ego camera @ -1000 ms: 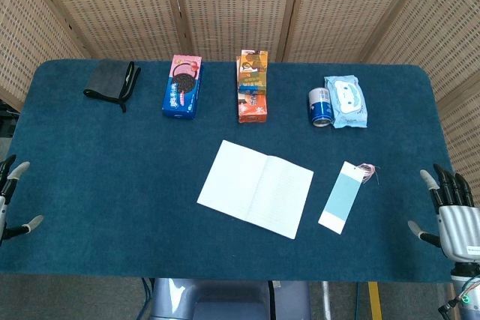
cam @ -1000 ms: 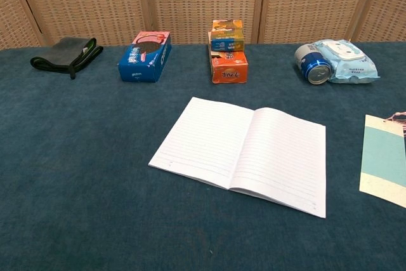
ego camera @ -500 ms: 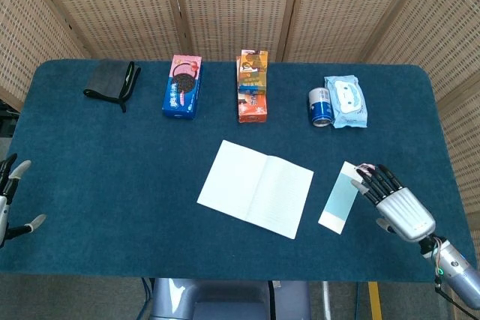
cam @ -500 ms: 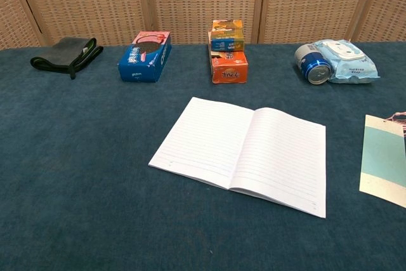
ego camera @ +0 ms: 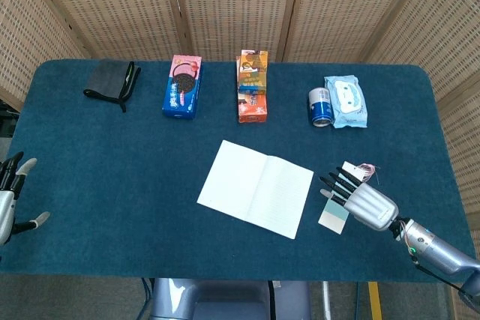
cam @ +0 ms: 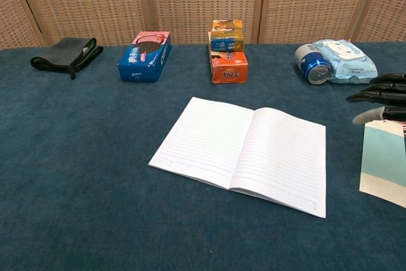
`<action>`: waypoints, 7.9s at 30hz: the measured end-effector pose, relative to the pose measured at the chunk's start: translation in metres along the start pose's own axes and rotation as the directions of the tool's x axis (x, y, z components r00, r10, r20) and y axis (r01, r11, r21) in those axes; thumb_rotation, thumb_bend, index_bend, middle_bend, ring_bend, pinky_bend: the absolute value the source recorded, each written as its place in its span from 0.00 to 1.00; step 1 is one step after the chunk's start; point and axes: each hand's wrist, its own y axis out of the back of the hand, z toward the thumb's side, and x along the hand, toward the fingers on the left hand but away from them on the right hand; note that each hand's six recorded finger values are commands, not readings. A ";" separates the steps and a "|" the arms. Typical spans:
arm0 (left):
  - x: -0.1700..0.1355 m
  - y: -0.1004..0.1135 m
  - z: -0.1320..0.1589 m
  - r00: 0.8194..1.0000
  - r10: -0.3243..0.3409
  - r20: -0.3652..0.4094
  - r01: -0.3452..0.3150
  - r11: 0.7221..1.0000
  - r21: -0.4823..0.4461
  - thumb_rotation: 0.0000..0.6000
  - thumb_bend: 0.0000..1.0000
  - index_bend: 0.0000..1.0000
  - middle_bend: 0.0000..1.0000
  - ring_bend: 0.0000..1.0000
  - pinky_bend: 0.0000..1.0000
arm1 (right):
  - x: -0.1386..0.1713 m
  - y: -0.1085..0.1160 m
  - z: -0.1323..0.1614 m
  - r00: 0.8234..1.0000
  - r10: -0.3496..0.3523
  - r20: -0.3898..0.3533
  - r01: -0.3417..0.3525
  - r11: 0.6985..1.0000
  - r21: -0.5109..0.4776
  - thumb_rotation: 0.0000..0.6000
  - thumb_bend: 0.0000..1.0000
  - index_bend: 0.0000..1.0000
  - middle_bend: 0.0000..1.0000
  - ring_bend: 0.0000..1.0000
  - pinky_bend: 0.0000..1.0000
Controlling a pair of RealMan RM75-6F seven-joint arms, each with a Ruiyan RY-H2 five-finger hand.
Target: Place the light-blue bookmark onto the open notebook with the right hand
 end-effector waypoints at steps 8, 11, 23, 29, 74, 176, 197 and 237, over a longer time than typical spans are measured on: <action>0.000 -0.001 0.002 1.000 -0.004 0.006 0.004 1.000 0.005 1.00 0.00 0.00 0.00 0.00 0.00 | -0.011 -0.012 0.001 0.996 0.072 -0.045 -0.067 0.992 0.107 1.00 0.00 0.17 0.00 0.00 0.00; 0.000 -0.002 0.003 1.000 -0.007 0.007 0.007 1.000 0.008 1.00 0.00 0.00 0.00 0.00 0.00 | -0.012 -0.017 0.002 0.993 0.098 -0.058 -0.090 0.987 0.132 1.00 0.00 0.17 0.00 0.00 0.00; 0.001 -0.005 0.003 1.000 -0.013 0.000 0.013 1.000 0.013 1.00 0.00 0.00 0.00 0.00 0.00 | -0.015 -0.030 0.004 0.992 0.089 -0.085 -0.079 0.990 0.116 1.00 0.00 0.18 0.00 0.00 0.00; 0.001 -0.006 0.004 1.000 -0.015 0.001 0.015 1.000 0.017 1.00 0.00 0.00 0.00 0.00 0.00 | -0.018 -0.037 0.004 0.992 0.082 -0.093 -0.073 0.992 0.100 1.00 0.00 0.19 0.00 0.00 0.00; 0.001 -0.009 0.004 0.999 -0.032 0.002 0.032 0.999 0.014 1.00 0.00 0.00 0.00 0.00 0.00 | -0.018 -0.036 0.007 0.994 0.042 -0.101 -0.026 0.988 0.151 1.00 0.05 0.64 0.01 0.00 0.00; 0.005 -0.008 -0.002 0.996 -0.084 0.017 0.084 0.996 -0.031 1.00 0.00 0.00 0.00 0.00 0.00 | -0.210 0.109 0.163 0.989 -0.147 -0.026 0.148 0.940 0.307 1.00 0.91 0.06 0.04 0.00 0.01; 0.008 -0.011 0.003 0.992 -0.120 0.035 0.121 0.992 -0.033 1.00 0.00 0.00 0.00 0.00 0.00 | -0.192 0.078 0.096 0.991 0.133 0.020 -0.096 0.800 -0.592 1.00 1.00 0.13 0.03 0.00 0.03; 0.007 -0.009 -0.001 0.992 -0.122 0.033 0.124 0.991 -0.058 1.00 0.00 0.00 0.00 0.00 0.00 | -0.202 0.054 0.138 0.965 0.258 -0.044 -0.252 0.867 -0.429 1.00 1.00 0.14 0.07 0.00 0.03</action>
